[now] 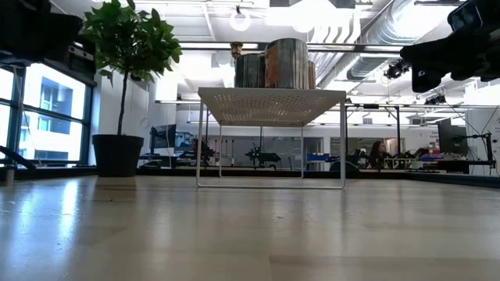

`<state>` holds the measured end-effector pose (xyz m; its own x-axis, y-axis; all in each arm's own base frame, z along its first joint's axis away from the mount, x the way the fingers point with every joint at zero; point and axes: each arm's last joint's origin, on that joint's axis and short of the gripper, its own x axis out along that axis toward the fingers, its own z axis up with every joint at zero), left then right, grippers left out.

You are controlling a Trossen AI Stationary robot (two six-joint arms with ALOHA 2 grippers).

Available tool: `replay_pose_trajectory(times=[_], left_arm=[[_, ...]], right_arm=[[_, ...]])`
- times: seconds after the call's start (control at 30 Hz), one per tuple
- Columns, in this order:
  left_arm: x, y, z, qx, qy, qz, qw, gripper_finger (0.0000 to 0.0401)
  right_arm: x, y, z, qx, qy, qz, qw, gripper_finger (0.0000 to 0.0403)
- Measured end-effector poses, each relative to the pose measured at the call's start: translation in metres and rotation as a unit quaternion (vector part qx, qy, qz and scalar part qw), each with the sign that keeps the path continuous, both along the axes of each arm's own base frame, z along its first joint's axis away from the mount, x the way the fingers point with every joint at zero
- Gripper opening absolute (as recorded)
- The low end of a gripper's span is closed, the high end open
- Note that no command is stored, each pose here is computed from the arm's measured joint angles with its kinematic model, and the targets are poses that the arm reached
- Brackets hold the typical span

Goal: Pick & Place candle stick holders
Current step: Return to Home Position

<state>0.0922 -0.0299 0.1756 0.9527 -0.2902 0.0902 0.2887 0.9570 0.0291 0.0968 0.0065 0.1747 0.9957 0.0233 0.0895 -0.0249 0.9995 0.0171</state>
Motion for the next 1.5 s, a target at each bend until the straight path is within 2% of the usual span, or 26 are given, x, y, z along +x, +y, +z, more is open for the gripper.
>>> replay_pose_trajectory(times=[0.3, 0.57, 0.73, 0.87, 1.0, 1.5], left_arm=[[0.001, 0.005, -0.002, -0.024, 0.014, 0.086, 0.996, 0.0000], [0.001, 0.011, -0.002, -0.091, 0.021, 0.188, 0.978, 0.0000], [0.001, 0.011, -0.002, -0.108, 0.023, 0.181, 0.977, 0.0000], [0.002, 0.011, -0.003, -0.093, 0.025, 0.182, 0.979, 0.0000], [0.003, 0.010, -0.004, -0.077, 0.032, 0.178, 0.981, 0.0001], [0.003, 0.010, -0.004, -0.075, 0.032, 0.176, 0.981, 0.0001]], right_arm=[[0.000, -0.001, 0.000, 0.005, 0.000, -0.012, 1.000, 0.0000], [0.000, -0.002, 0.000, 0.007, 0.001, -0.040, 0.999, 0.0000], [0.000, -0.004, -0.003, 0.017, 0.015, -0.075, 0.997, 0.0000], [0.000, -0.005, -0.003, 0.033, 0.015, -0.086, 0.996, 0.0000], [0.001, -0.005, -0.003, 0.021, 0.017, -0.080, 0.996, 0.0000], [0.001, -0.005, -0.003, 0.022, 0.013, -0.080, 0.996, 0.0001]])
